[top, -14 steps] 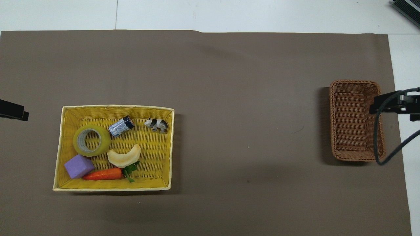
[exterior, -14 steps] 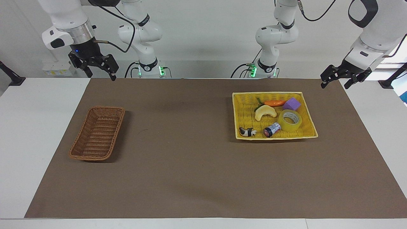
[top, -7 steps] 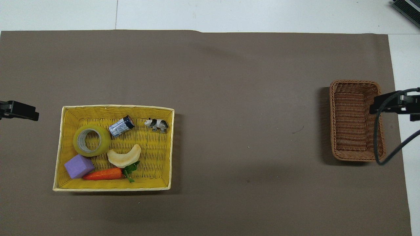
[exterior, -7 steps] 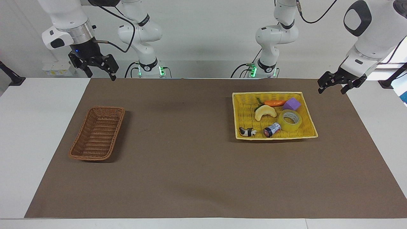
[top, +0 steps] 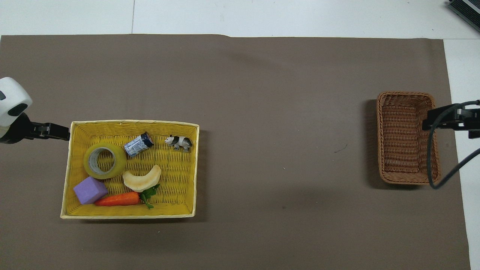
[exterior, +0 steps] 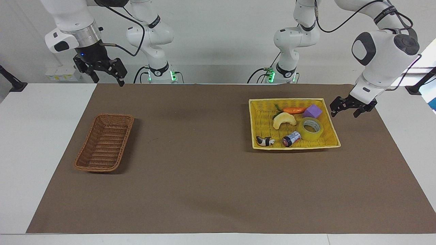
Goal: Move tape to another basket
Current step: 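Reach the left gripper over the tape roll in the yellow basket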
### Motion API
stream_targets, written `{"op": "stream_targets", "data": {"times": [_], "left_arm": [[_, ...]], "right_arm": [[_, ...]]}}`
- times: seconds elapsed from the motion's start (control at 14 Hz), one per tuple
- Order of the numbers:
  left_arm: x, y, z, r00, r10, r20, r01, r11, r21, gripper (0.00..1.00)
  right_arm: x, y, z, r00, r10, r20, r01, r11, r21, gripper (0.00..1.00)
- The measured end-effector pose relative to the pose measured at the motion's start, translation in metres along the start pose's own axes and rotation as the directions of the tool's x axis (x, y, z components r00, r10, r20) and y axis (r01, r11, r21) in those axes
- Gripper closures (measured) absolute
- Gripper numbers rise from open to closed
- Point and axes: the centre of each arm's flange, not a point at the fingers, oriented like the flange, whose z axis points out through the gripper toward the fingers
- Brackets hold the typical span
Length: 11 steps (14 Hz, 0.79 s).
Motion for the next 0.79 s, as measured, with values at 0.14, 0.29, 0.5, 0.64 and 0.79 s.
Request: {"op": "stream_targets", "data": {"times": [0.14, 0.29, 0.5, 0.64, 0.79], "left_arm": [[-0.001, 0.001, 0.012, 1.000, 0.004, 0.001, -0.004, 1.000, 0.000, 0.00], [-0.001, 0.005, 0.026, 1.000, 0.012, -0.001, -0.012, 1.000, 0.000, 0.00], [-0.004, 0.008, 0.067, 1.000, 0.019, -0.008, -0.019, 1.000, 0.001, 0.00], [-0.008, 0.012, 0.092, 1.000, 0.027, -0.011, -0.027, 1.000, 0.001, 0.00], [-0.011, 0.021, 0.106, 0.999, 0.044, -0.014, -0.044, 0.999, 0.001, 0.00]], "right_arm": [[0.000, 0.000, 0.000, 1.000, 0.000, 0.000, 0.000, 1.000, 0.000, 0.00], [0.000, 0.000, 0.000, 1.000, 0.000, 0.000, 0.000, 1.000, 0.000, 0.00], [0.000, 0.001, 0.000, 1.000, 0.002, 0.000, -0.002, 1.000, 0.000, 0.00], [0.000, 0.002, 0.000, 1.000, 0.003, 0.000, -0.003, 1.000, 0.000, 0.00], [0.000, 0.002, 0.000, 1.000, 0.004, 0.000, -0.004, 1.000, 0.000, 0.00]]}}
